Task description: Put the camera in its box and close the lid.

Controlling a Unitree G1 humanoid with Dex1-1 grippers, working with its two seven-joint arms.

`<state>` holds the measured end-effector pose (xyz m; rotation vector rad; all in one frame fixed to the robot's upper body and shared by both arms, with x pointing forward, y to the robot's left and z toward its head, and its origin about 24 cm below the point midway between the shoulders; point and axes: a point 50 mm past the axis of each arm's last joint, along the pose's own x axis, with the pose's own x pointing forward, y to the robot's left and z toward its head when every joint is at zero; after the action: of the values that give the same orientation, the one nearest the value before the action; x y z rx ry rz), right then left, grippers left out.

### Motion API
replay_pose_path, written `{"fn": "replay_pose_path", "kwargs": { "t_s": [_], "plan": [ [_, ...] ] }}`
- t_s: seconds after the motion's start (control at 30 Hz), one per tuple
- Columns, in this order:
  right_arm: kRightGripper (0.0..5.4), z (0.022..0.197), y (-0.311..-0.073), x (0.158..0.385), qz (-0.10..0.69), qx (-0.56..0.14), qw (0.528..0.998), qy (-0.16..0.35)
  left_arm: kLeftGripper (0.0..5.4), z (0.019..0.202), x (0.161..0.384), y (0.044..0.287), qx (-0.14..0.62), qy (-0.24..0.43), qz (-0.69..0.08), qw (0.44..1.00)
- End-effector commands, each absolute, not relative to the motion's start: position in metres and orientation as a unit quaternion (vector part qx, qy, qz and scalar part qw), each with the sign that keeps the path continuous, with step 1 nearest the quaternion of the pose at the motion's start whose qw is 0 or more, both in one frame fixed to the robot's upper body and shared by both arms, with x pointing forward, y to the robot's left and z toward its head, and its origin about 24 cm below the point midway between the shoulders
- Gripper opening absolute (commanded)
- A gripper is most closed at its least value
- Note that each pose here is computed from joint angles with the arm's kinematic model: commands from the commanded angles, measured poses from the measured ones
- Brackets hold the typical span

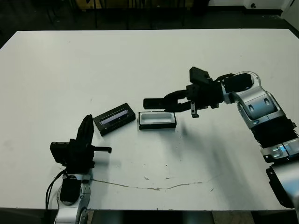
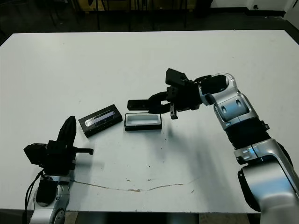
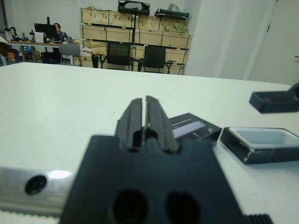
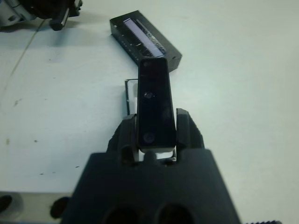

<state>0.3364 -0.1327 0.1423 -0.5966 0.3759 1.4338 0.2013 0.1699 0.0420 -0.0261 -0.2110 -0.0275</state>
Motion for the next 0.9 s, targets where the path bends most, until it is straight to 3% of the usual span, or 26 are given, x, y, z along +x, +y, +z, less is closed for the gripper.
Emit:
{"fn": "replay_pose_path", "kwargs": {
  "t_s": [0.03,0.57,0.9],
  "plan": [
    [0.64,0.144,-0.130,0.338,0.649,-0.267,0.686,0.191,0.00,0.036,0.198,0.170,-0.012,-0.086,-0.010,0.996],
    [0.64,0.146,-0.134,0.342,0.636,-0.315,0.676,0.199,0.00,0.035,0.198,0.169,-0.011,-0.088,-0.012,0.996],
    [0.64,0.131,-0.135,0.346,0.638,-0.313,0.669,0.217,0.00,0.035,0.196,0.168,-0.010,-0.082,-0.007,0.997]
  ]
}}
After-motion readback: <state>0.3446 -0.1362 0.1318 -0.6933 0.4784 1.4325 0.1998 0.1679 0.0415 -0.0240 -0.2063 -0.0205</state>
